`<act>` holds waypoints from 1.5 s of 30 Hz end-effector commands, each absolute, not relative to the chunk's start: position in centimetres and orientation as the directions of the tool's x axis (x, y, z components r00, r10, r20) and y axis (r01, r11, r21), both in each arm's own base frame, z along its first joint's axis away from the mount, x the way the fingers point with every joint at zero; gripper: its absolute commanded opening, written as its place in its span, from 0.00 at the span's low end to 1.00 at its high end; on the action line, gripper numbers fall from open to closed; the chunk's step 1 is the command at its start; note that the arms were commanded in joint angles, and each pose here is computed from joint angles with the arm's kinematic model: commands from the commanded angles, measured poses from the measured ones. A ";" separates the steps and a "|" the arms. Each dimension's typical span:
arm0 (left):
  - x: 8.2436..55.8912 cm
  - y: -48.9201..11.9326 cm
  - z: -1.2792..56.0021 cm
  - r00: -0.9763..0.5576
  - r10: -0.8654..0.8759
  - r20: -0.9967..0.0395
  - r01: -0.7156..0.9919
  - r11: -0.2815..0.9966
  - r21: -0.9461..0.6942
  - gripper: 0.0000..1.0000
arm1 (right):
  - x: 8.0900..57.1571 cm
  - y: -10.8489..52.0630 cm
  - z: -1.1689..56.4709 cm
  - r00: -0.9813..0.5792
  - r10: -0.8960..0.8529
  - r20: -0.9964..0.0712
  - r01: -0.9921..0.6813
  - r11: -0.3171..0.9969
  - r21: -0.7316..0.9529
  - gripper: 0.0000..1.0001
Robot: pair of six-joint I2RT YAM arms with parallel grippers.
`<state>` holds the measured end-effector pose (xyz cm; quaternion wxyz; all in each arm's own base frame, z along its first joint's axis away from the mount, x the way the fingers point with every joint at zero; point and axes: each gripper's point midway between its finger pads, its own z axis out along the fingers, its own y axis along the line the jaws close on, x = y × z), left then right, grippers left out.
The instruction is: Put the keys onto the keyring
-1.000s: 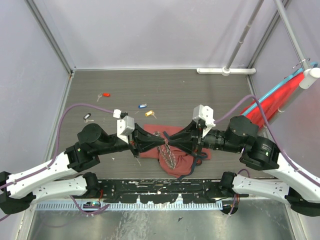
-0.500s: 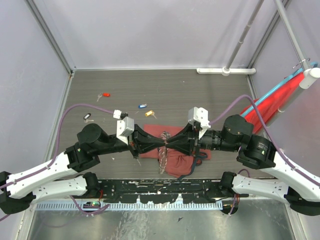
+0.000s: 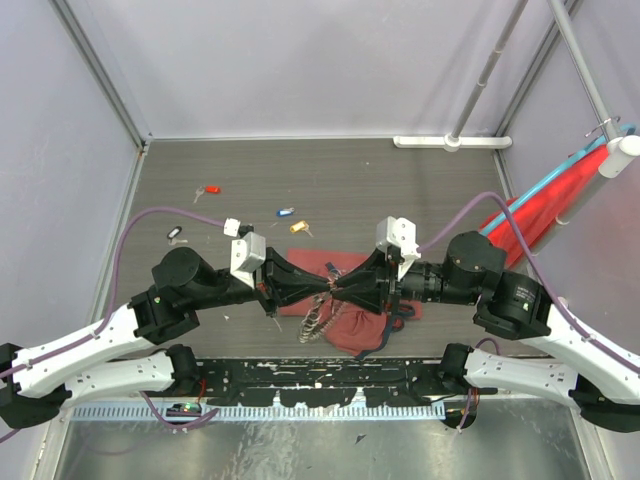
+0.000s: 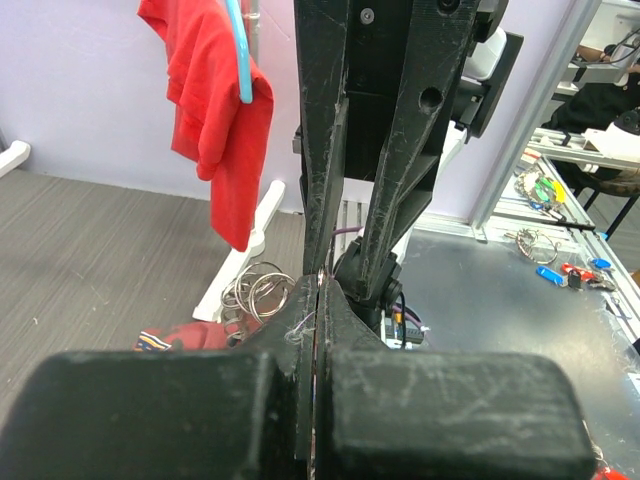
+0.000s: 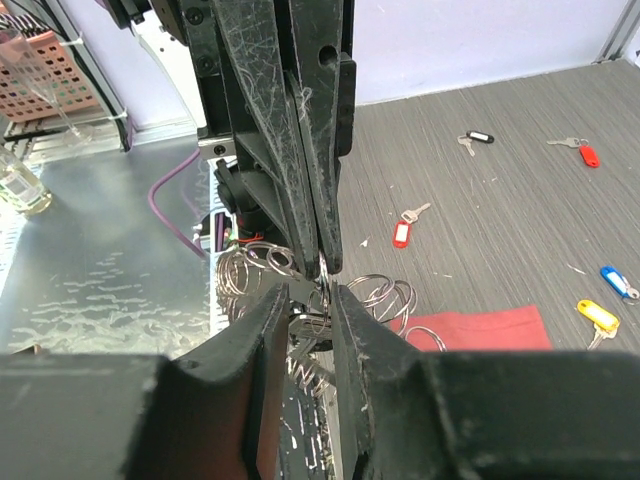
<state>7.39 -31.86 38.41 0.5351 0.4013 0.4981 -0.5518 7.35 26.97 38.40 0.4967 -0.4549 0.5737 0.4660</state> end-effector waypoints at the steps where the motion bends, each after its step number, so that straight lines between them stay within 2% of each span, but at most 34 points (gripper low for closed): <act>1: 6.8 -31.0 42.5 -0.057 -0.304 -0.951 0.996 0.050 -0.075 0.00 | 7.3 26.8 39.4 -0.079 -0.023 -0.997 -0.985 0.152 0.075 0.29; 18: 6.9 -30.9 42.5 -0.057 -0.308 -0.950 0.996 0.052 -0.077 0.00 | 7.5 27.6 39.0 -0.092 -0.029 -0.995 -0.986 0.142 0.087 0.15; 23: 6.8 -31.0 42.4 -0.057 -0.306 -0.950 0.996 0.051 -0.077 0.00 | 7.5 27.7 39.1 -0.095 -0.028 -0.995 -0.986 0.141 0.090 0.02; 25: 6.9 -30.9 42.4 -0.056 -0.303 -0.951 0.996 0.054 -0.076 0.00 | 7.6 27.5 39.1 -0.097 -0.038 -0.994 -0.984 0.152 0.091 0.01; 32: 6.9 -30.7 41.4 -0.047 -0.255 -0.966 0.995 0.068 -0.066 0.23 | 8.1 25.9 39.0 -0.122 -0.154 -0.981 -0.971 0.223 0.086 0.01; 35: 7.1 -30.5 40.8 -0.038 -0.223 -0.974 0.995 0.082 -0.057 0.30 | 8.5 25.0 38.5 -0.153 -0.229 -0.961 -0.960 0.267 0.090 0.01; 45: 8.3 -29.8 37.8 -0.049 -0.111 -0.993 0.983 0.168 -0.067 0.34 | 9.8 23.7 33.5 -0.327 -0.511 -0.795 -0.907 0.405 0.113 0.01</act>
